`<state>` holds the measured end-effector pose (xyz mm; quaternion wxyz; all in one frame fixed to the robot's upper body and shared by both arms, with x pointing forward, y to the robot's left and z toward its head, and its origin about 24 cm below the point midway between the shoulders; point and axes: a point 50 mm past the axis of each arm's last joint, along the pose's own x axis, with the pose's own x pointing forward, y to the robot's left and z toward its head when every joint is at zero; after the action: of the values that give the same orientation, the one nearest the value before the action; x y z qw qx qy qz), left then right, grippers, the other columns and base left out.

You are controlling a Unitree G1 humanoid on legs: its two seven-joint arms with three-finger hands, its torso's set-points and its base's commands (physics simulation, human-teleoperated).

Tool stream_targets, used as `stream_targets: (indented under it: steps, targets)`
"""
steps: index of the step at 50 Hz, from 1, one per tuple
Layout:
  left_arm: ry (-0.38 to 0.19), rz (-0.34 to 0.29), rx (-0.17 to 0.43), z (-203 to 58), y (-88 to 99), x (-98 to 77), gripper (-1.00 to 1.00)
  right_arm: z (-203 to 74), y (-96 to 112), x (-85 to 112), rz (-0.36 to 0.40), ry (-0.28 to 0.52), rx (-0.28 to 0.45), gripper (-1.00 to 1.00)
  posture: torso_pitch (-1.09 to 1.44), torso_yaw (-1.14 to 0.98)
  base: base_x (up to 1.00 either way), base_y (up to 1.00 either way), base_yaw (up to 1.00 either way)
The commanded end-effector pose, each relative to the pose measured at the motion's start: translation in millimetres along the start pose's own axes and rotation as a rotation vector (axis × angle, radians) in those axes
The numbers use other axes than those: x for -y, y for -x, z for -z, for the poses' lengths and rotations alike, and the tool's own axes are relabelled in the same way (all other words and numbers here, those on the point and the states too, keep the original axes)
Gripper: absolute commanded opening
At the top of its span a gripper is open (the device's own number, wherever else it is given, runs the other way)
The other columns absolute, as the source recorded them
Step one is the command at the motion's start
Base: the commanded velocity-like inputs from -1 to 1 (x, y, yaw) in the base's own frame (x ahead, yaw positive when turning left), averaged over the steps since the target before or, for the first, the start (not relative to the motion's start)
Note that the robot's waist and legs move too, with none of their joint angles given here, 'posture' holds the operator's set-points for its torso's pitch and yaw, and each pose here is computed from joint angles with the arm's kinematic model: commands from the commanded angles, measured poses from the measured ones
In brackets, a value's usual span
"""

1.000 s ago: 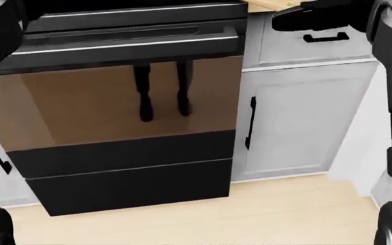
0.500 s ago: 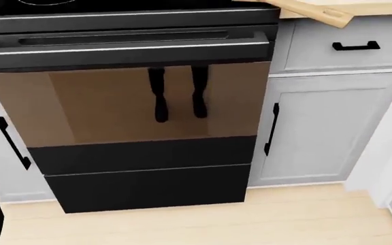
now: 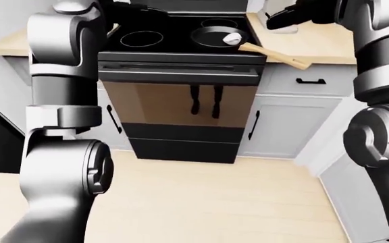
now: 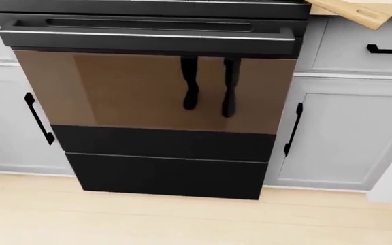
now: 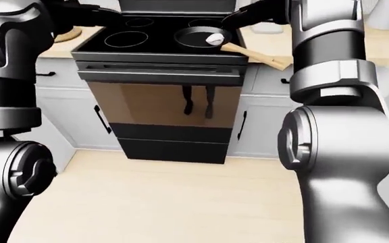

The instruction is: Pick the scallop from the pan and place it on the plate.

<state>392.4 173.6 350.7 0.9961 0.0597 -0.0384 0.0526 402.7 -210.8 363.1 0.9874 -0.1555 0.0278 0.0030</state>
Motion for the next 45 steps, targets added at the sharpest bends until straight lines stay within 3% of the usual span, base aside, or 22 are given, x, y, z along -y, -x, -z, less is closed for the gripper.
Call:
stream_targets:
  steps: [1, 45]
  targets:
    - [0.006, -0.010, 0.106, -27.4, 7.0, -3.5, 1.00, -33.2, 13.1, 7.9, 0.032, 0.019, 0.123, 1.00, 0.00, 0.00, 0.04, 0.00, 0.00]
    - [-0.010, -0.012, 0.128, -40.2, 8.5, -6.3, 1.00, -47.0, 18.3, 6.7, 0.018, 0.035, 0.122, 1.00, 0.00, 0.00, 0.25, 0.00, 0.00]
